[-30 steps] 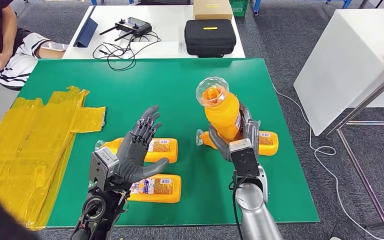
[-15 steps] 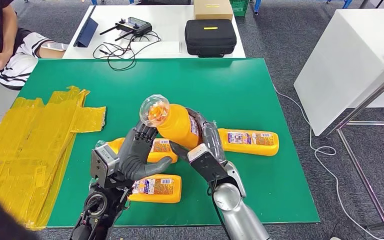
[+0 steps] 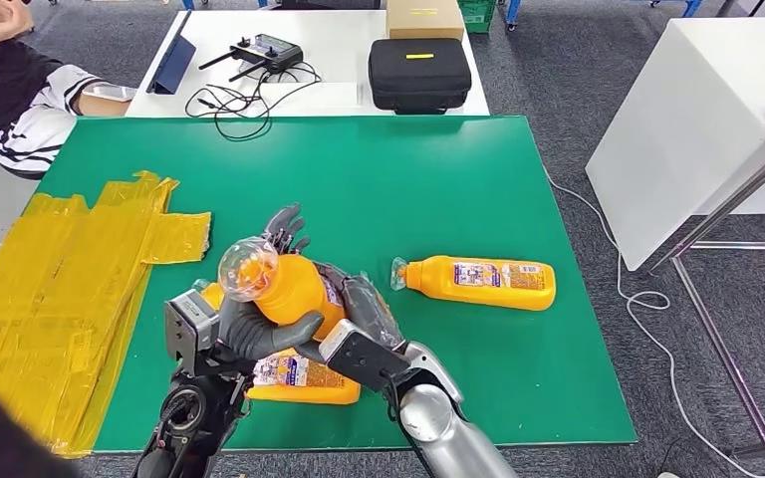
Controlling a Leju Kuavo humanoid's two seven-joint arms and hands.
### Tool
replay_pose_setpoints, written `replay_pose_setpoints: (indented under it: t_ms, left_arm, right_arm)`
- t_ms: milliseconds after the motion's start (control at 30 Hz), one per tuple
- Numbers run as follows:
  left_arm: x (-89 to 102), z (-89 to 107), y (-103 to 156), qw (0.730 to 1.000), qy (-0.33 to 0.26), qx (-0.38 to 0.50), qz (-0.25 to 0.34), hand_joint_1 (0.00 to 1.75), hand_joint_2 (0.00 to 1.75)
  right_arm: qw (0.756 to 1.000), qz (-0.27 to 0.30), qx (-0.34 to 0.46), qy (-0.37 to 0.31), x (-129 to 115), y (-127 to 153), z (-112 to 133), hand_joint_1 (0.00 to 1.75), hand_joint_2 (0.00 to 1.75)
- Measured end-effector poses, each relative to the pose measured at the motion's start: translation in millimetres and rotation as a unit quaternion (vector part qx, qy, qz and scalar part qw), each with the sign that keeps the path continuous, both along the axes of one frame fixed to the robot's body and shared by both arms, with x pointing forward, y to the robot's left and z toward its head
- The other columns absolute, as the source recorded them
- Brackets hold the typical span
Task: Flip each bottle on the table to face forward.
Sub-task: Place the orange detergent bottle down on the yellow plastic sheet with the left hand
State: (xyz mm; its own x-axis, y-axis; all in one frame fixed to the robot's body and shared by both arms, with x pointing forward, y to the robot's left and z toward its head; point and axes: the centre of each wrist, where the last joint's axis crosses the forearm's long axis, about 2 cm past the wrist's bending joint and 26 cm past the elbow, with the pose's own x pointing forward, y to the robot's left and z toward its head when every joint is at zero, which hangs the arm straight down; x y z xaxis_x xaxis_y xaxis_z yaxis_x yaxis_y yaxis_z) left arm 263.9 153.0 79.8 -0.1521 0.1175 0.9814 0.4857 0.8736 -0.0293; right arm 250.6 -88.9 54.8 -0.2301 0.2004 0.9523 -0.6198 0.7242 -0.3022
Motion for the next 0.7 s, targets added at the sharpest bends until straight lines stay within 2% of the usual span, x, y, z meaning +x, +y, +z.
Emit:
replay_pose_setpoints:
  t_ms: [133,167,267,300,700]
  left_arm:
    - [-0.2,-0.6,0.9,1.000,0.002,0.004,0.004,0.00,1.75]
    - [-0.1,-0.7,1.0,1.000,0.003,0.006,0.006,0.25,1.75]
    - [-0.1,-1.1,1.4,1.000,0.005,0.013,0.014,1.56,1.75]
    - [-0.1,-1.4,1.5,1.000,0.006,0.015,0.017,1.75,1.75]
    - [0.2,-5.2,3.0,0.999,0.012,0.020,0.034,1.75,1.75]
  right_arm:
    - [1.000,0.005,-0.009,0.005,0.6,0.7,-2.2,1.75,1.75]
    - [1.000,0.005,-0.010,0.005,0.7,0.7,-2.7,1.75,1.75]
    - [1.000,0.006,-0.013,0.008,0.4,0.8,-4.2,1.75,1.75]
    - [1.000,0.006,-0.014,0.009,0.2,0.8,-4.7,1.75,1.75]
    - [1.000,0.002,-0.019,0.016,-2.0,0.1,-8.6,1.75,1.75]
